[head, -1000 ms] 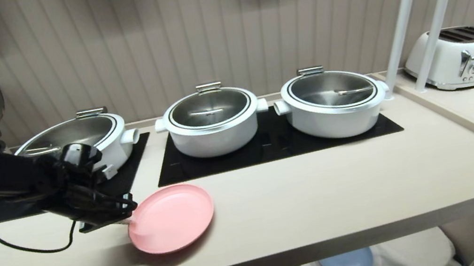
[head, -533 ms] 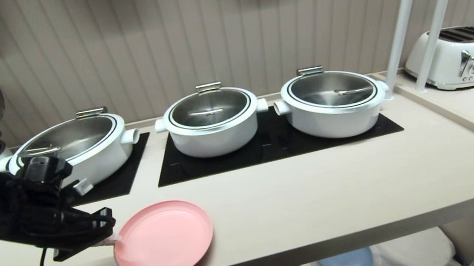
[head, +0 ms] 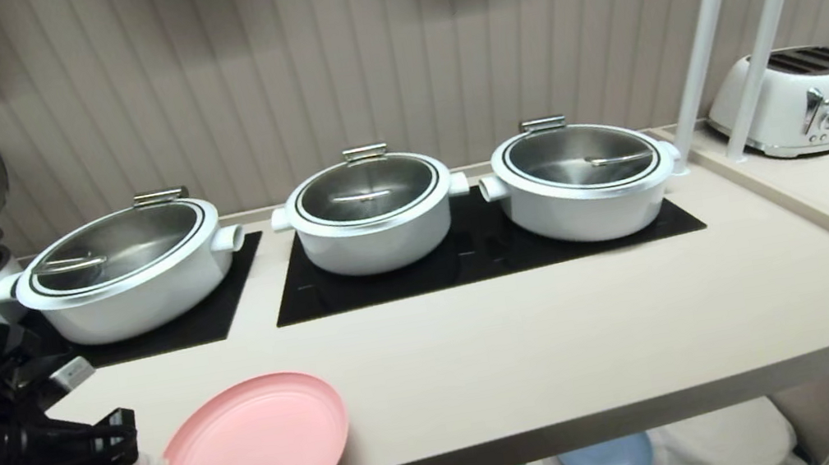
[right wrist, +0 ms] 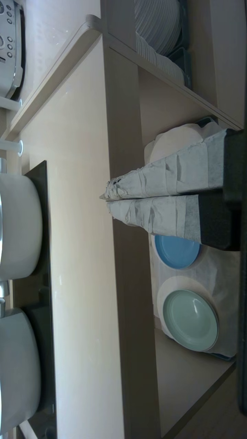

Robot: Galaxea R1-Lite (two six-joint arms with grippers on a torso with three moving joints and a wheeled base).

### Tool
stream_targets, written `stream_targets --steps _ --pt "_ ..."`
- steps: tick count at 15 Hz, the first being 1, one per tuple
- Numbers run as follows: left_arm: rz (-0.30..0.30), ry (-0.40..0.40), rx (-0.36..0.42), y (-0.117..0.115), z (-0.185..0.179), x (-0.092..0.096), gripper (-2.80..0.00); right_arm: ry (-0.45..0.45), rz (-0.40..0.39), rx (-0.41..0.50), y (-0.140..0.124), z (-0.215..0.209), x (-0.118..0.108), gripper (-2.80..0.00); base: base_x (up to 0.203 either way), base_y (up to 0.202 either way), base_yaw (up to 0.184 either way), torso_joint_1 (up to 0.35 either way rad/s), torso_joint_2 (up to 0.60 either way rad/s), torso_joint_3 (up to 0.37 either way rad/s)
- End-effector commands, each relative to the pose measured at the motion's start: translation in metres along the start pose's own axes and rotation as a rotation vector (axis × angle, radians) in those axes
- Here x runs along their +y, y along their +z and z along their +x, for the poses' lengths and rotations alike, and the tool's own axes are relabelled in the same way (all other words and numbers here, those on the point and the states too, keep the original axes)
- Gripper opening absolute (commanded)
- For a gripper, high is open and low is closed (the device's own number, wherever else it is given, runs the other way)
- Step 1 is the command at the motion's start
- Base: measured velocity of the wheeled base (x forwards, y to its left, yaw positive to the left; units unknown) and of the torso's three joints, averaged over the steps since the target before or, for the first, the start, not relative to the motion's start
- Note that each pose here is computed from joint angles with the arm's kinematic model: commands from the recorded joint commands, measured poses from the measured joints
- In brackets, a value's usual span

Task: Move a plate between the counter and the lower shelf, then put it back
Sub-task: Put the plate in the cupboard

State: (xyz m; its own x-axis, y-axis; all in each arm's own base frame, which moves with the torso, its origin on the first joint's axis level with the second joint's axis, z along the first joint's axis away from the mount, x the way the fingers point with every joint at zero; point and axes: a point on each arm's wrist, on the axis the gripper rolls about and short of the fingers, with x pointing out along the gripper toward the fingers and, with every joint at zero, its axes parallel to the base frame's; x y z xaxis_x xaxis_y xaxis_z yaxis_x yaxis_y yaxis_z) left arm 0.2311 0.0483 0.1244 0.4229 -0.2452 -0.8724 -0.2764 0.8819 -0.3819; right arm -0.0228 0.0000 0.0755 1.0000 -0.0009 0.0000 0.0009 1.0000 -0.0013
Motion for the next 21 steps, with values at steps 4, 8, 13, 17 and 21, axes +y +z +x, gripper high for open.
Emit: stream_targets --steps 4,8,13,17,21 --pt "-0.023 -0.021 -0.015 -0.015 -0.02 0.002 -2.8 0.001 0.0 0.0 0.0 0.0 0.0 -2.8 0.0 0.0 0.0 0.0 0.0 0.0" --pt "-0.034 -0.052 0.011 -0.037 -0.041 -0.002 -2.8 0.0 0.0 0.0 0.0 0.0 0.0 -2.8 0.0 0.0 0.0 0.0 0.0 0.0" --pt "-0.049 -0.072 0.056 -0.072 -0.066 -0.006 -2.8 0.001 0.0 0.0 0.0 0.0 0.0 -2.8 0.0 0.0 0.0 0.0 0.0 0.0" --pt "-0.052 -0.072 0.069 -0.099 -0.077 -0.005 -2.8 -0.001 0.0 0.0 0.0 0.0 0.0 -2.8 0.0 0.0 0.0 0.0 0.0 0.0" --pt "-0.049 -0.068 0.055 -0.11 -0.079 -0.004 -2.8 -0.001 0.0 0.0 0.0 0.0 0.0 -2.8 0.0 0.0 0.0 0.0 0.0 0.0"
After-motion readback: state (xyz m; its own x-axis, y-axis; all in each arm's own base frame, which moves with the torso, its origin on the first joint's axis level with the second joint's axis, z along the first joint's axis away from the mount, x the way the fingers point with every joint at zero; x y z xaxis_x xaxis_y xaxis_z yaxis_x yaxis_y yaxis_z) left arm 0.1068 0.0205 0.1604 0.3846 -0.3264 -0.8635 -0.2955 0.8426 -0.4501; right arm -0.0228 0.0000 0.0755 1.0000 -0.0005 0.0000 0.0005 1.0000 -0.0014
